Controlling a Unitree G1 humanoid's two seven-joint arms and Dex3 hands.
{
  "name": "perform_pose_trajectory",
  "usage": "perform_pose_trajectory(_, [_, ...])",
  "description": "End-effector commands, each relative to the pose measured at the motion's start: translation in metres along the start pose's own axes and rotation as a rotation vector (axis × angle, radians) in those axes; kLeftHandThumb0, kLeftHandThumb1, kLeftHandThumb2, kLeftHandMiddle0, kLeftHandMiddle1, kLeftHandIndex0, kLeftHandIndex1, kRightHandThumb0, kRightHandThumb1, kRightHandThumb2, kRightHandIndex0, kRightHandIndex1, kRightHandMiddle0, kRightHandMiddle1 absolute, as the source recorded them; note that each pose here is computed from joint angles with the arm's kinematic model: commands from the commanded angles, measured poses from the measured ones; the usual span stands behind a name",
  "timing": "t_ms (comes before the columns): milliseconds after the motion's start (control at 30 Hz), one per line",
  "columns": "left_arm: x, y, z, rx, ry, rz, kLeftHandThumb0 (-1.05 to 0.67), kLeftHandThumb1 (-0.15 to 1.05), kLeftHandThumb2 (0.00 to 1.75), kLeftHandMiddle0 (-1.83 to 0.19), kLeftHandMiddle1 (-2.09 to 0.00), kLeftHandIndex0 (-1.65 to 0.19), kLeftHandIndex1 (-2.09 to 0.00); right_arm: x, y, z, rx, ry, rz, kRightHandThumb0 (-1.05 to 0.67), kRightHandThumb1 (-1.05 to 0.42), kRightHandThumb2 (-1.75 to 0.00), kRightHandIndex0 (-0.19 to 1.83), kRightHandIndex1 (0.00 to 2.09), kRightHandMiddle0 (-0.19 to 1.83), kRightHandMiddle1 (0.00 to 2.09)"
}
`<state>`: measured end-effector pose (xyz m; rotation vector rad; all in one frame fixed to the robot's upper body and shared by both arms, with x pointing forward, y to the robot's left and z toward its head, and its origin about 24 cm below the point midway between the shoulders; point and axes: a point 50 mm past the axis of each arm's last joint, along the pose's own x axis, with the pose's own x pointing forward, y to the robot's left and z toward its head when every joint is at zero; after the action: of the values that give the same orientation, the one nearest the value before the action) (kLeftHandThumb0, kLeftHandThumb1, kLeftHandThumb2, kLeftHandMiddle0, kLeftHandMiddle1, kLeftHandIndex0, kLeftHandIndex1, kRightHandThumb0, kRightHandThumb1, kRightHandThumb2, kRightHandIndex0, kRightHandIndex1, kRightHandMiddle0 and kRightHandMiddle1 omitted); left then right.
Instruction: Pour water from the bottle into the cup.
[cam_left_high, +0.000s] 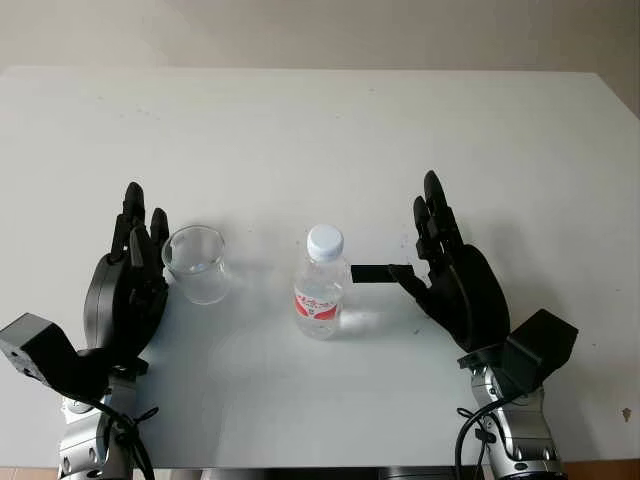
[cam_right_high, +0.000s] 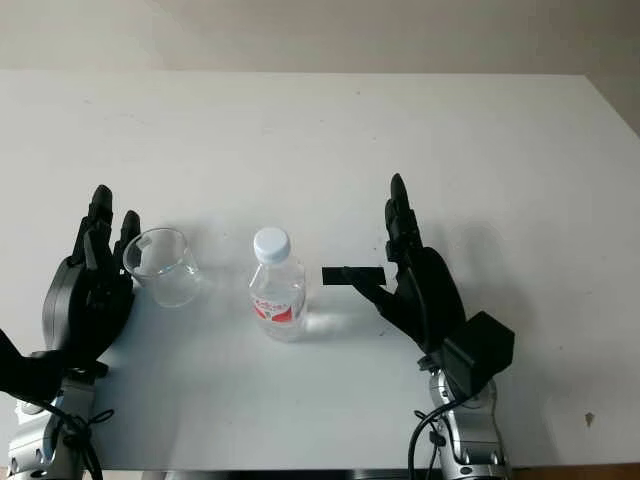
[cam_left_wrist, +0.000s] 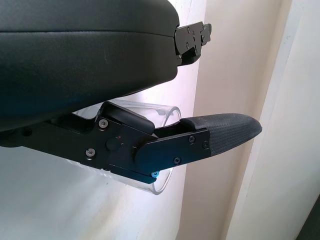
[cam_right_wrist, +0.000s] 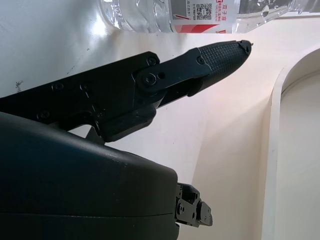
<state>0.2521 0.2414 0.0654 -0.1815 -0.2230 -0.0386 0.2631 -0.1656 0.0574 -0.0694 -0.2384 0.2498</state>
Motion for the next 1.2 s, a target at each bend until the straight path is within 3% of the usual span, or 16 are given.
perform_pose_trajectory(0, [-0.011,0.003,-0.01,-0.02,0.042,0.028,-0.82,1.05,0.64,0.19,0.0,0.19,0.0,0.002,0.0,0.006,0.0,-0.032,0.002,-0.88,-1.03,-0.06,-0.19,0.0,-0.19,0.0])
perform_pose_trajectory(300, [-0.009,0.003,-0.009,-0.011,0.037,0.021,-0.81,1.05,0.64,0.19,0.0,0.19,0.0,0.006,0.002,0.006,0.015,-0.008,0.066,-0.9,-1.02,-0.05,-0.19,0.0,-0.19,0.0])
perform_pose_trajectory(567, [-0.009,0.004,-0.01,-0.011,0.035,0.038,-0.81,1.05,0.62,0.19,0.0,0.19,0.0,0.006,0.008,0.027,-0.037,-0.04,0.303,-0.96,-1.0,-0.05,-0.19,0.0,-0.19,0.0])
perform_pose_trajectory(867, [-0.008,0.004,-0.008,-0.002,0.027,0.043,-0.82,1.05,0.63,0.19,0.0,0.19,0.0,0.007,0.029,0.04,-0.001,-0.049,0.487,-0.95,-0.93,-0.04,-0.19,0.0,-0.19,0.0])
perform_pose_trajectory(1167, [-0.007,0.003,-0.008,-0.005,0.022,0.04,-0.81,1.05,0.63,0.19,0.0,0.19,0.0,0.008,0.051,0.025,0.022,-0.006,0.541,-1.0,-0.94,-0.05,-0.19,0.0,-0.19,0.0])
